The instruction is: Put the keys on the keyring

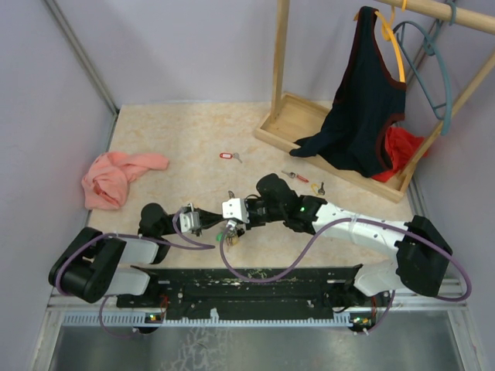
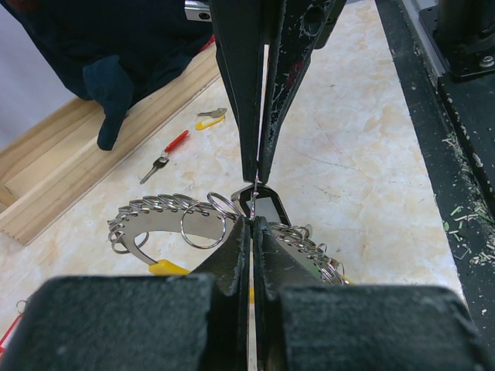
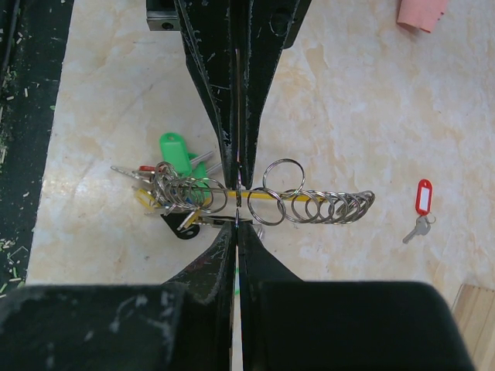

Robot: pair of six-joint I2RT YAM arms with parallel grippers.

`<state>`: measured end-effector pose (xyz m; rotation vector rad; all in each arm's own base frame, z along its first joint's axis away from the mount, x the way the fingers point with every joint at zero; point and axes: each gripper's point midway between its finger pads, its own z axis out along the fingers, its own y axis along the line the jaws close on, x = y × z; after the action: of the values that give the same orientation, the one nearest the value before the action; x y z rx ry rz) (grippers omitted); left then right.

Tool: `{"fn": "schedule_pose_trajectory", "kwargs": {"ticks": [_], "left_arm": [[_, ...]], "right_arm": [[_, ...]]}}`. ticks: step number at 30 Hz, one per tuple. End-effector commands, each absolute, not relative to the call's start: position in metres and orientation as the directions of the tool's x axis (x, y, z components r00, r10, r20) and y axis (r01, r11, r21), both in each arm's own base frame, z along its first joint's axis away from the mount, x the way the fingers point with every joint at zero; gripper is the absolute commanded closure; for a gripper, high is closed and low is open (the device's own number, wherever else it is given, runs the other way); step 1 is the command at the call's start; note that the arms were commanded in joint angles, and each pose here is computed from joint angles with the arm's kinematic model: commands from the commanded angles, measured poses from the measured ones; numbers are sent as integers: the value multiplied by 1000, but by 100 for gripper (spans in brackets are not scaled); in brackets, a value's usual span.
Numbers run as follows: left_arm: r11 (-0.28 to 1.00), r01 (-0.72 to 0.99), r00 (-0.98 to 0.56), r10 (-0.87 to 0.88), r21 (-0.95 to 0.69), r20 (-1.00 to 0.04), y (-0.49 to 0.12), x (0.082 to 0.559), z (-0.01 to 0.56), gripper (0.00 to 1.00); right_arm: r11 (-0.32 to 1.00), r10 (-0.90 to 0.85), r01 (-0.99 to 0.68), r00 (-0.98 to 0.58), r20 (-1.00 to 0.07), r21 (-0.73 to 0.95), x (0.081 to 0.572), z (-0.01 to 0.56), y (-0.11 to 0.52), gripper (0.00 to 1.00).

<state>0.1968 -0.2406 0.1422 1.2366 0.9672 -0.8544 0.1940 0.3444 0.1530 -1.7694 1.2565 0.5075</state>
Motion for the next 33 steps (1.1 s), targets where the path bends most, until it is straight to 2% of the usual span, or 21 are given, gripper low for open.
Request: {"fn": "schedule_pose_trajectory", "kwargs": {"ticks": [1, 33], "left_arm": [[130, 900, 425, -41, 417, -904, -243, 200, 157, 100], [79, 908, 415, -59, 410, -908, -246, 193, 158, 100]], "right_arm": [[-84, -467, -886, 440, -767, -457, 193, 188, 363, 100], [-161, -456, -907, 418, -786, -389, 184, 186, 375, 100]]}}
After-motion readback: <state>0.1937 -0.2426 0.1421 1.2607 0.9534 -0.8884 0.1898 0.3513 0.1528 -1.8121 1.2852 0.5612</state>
